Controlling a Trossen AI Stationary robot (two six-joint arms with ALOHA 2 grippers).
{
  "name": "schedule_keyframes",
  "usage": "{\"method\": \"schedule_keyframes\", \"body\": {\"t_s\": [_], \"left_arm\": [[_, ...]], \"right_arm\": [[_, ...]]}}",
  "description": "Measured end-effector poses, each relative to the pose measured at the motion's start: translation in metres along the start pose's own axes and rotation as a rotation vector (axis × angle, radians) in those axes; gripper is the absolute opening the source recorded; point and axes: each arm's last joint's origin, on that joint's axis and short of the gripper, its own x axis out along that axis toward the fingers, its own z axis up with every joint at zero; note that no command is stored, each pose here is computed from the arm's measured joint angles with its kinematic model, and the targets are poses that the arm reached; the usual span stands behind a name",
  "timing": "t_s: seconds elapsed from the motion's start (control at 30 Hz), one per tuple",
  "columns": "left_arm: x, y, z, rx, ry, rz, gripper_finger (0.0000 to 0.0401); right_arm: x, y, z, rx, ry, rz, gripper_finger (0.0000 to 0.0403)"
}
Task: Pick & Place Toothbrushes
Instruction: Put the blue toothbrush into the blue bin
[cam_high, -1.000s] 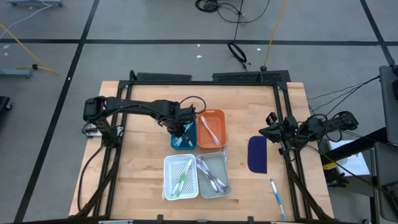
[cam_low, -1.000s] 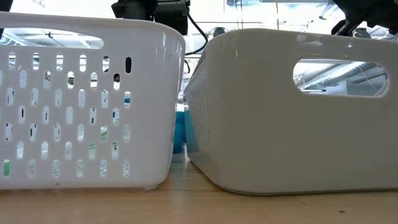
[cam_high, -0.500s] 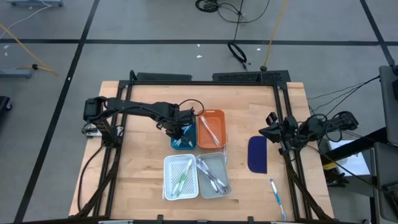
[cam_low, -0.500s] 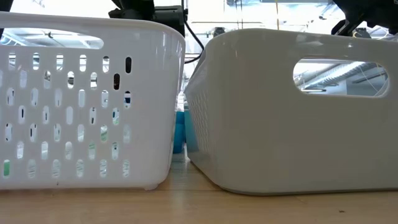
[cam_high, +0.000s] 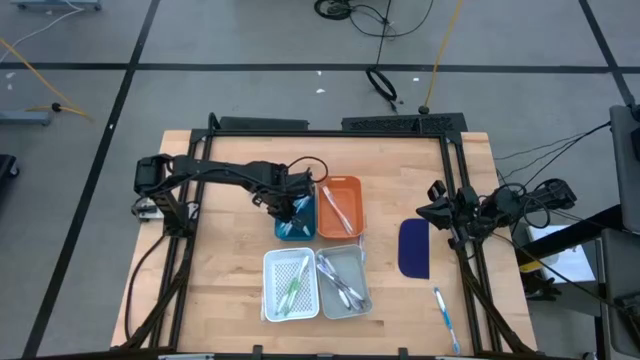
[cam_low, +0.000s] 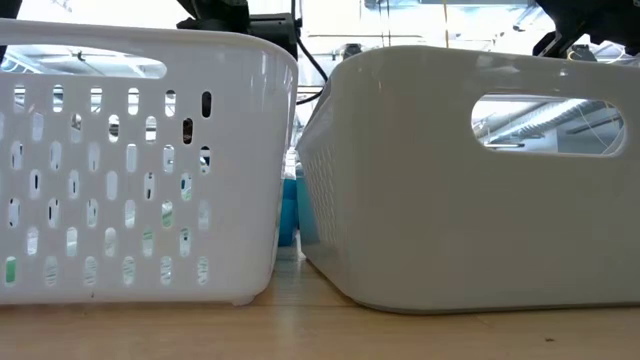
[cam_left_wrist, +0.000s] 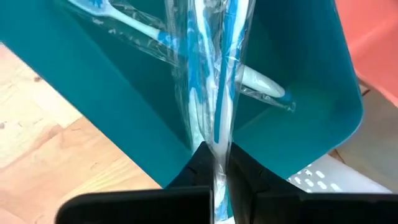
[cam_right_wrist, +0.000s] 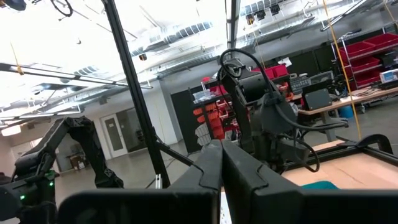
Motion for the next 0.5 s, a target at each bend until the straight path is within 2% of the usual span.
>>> {"method": "schedule_keyframes", "body": {"t_s": [0.5], "left_arm": [[0.0021, -0.0002, -0.0004, 0.003, 0.021, -0.003, 0.0043]], "right_arm": [[0.0000, 0.0000, 0.0000, 0.000, 0.000, 0.000, 0.0000]]}}
